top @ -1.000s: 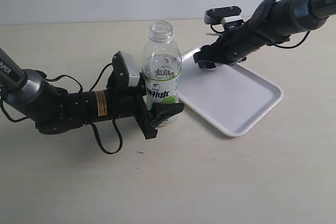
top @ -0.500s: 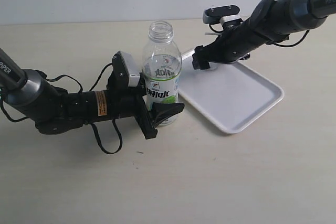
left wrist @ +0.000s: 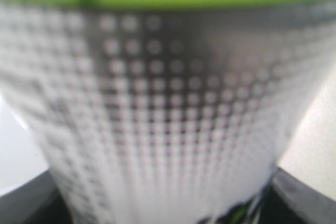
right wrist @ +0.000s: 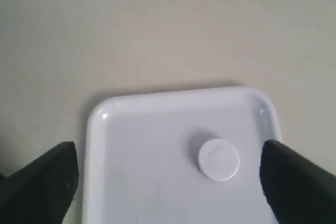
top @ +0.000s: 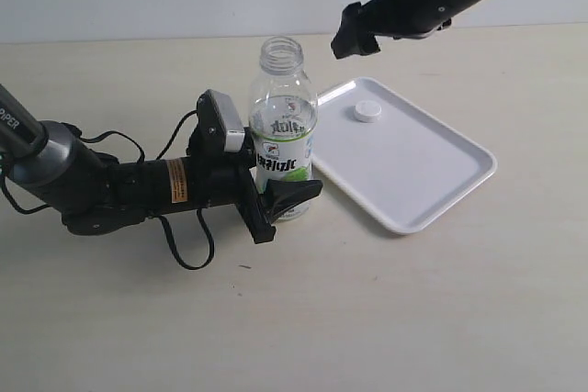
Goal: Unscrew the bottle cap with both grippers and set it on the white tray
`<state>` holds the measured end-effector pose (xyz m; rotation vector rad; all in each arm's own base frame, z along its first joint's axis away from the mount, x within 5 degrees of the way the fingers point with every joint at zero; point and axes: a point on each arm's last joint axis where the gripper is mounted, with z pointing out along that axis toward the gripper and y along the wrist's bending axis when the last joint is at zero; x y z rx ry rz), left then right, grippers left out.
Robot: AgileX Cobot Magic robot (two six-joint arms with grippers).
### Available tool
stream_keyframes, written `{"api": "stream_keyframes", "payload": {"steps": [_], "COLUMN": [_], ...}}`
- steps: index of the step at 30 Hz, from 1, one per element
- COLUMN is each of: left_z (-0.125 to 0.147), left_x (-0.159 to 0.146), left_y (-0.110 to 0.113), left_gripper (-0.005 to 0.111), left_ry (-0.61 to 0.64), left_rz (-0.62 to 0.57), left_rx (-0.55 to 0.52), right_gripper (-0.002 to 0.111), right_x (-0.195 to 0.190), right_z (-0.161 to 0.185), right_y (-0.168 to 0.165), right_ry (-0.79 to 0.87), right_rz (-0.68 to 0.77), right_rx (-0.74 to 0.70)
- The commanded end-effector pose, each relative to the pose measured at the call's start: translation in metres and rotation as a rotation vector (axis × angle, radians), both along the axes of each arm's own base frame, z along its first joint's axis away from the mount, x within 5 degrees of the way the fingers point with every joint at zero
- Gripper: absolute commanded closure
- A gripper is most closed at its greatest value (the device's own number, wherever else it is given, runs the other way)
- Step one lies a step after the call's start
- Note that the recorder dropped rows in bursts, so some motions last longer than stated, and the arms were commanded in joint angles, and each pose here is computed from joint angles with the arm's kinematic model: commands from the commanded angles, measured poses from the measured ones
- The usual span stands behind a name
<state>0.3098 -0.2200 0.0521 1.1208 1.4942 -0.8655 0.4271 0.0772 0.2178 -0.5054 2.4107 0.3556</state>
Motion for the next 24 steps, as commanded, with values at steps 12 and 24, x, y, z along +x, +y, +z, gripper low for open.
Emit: {"api": "stream_keyframes", "payload": {"steps": [12,24], "left_z": [0.003,0.009], "left_x": [-0.001,0.0], "left_y": [0.0,-0.001], "left_gripper": [0.105,0.105], "left_ry": [-0.003,0.126], "left_rz": [-0.004,0.021], "left_rx": [-0.005,-0.055], "right_gripper": [0.108,0.108], "right_x": [-0.077,-0.123], "right_z": [0.097,0.122], "right_y": [0.015,-0.013], "right_ry": [-0.222,-0.473], "right_rz": [0.201,-0.058], "right_rx": [0.261,0.173]}}
